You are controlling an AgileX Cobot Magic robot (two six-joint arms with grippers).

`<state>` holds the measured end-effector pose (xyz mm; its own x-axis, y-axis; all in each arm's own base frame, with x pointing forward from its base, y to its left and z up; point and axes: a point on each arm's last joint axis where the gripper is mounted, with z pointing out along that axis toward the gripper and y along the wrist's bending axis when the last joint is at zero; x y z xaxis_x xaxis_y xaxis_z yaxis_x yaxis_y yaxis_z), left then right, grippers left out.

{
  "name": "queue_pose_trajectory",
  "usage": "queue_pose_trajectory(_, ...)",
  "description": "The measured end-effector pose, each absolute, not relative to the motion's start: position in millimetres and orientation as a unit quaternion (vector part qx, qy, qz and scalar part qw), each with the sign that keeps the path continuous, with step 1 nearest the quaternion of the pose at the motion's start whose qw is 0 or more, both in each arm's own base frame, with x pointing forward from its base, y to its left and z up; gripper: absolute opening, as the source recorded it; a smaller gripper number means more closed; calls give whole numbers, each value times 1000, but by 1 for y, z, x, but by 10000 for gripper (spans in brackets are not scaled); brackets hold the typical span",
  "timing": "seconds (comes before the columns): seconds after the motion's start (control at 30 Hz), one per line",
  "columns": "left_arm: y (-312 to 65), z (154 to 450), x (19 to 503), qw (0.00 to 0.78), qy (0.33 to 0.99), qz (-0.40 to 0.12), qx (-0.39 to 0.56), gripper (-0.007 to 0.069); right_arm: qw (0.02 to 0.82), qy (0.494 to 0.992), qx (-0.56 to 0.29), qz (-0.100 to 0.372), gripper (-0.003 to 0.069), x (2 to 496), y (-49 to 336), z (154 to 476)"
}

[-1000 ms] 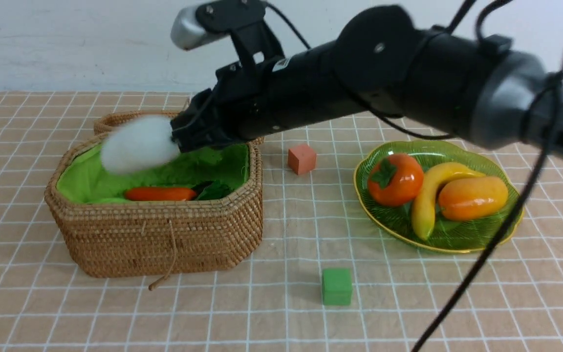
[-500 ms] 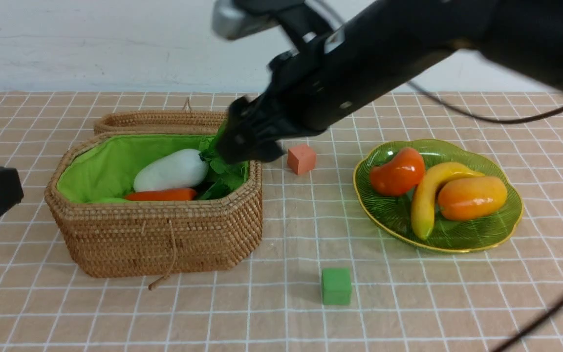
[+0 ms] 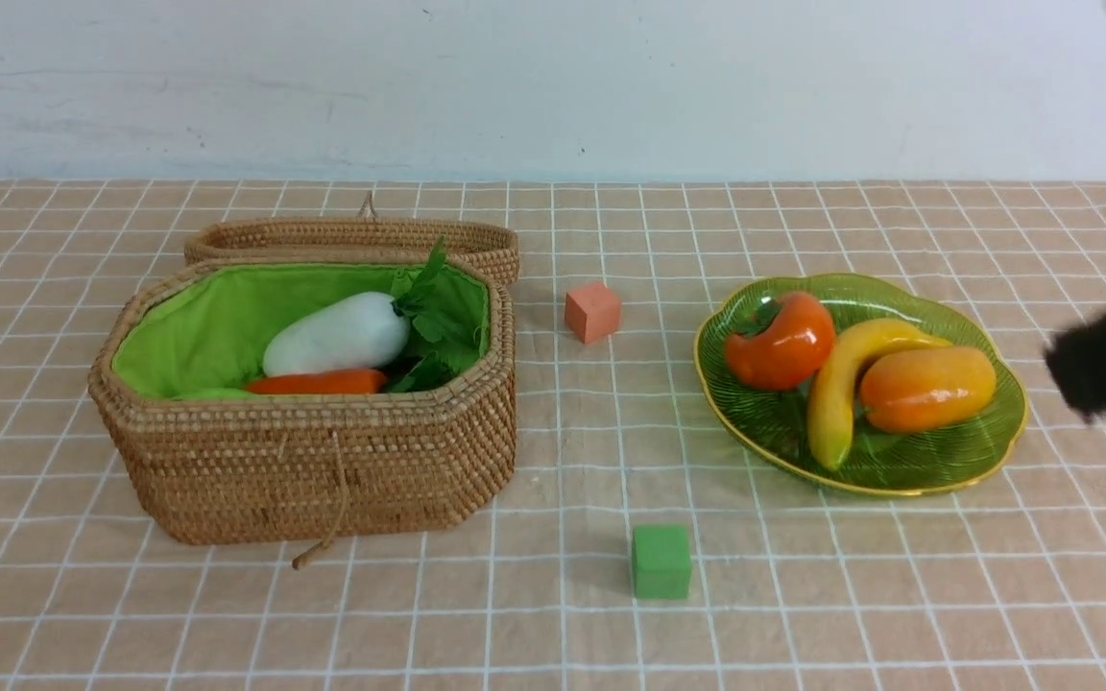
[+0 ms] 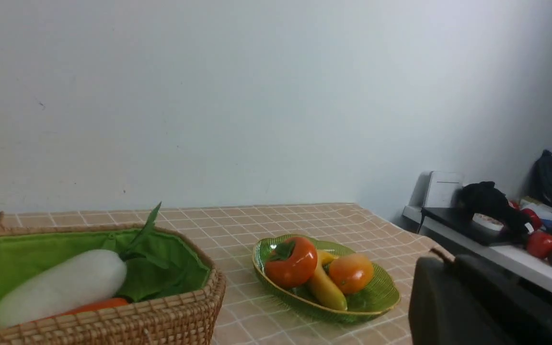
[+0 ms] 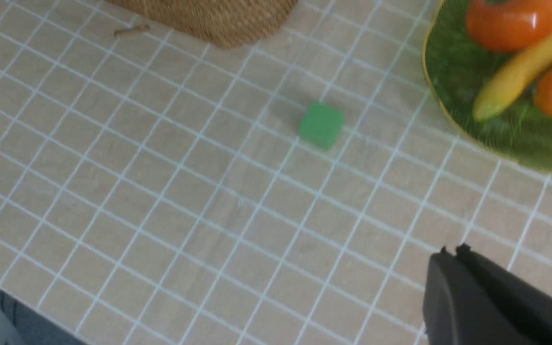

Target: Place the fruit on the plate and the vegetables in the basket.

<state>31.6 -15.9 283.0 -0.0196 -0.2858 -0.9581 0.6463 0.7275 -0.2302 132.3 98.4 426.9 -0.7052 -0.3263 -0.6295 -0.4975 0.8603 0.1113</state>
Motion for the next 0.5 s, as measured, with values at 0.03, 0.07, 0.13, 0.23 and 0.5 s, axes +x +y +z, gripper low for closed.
queue_pose_trajectory(0.03, -17, 278, 33, 683, 632, -336, 148, 22, 311, 914, -217, 141, -16, 123, 92, 423)
queue_pose_trajectory(0.07, -19, 273, 34, 679, 637, -332, 151, 23, 312, 916, -208, 145, -16, 117, 87, 418)
queue_pose_trajectory(0.13, -21, 263, 36, 672, 647, -326, 156, 26, 313, 918, -190, 153, -15, 103, 77, 405)
queue_pose_trajectory(0.23, -24, 251, 39, 662, 659, -318, 161, 29, 322, 916, -177, 162, -14, 88, 66, 395)
queue_pose_trajectory(0.5, -26, 229, 43, 641, 687, -299, 166, 39, 325, 916, -171, 165, -7, 63, 48, 385)
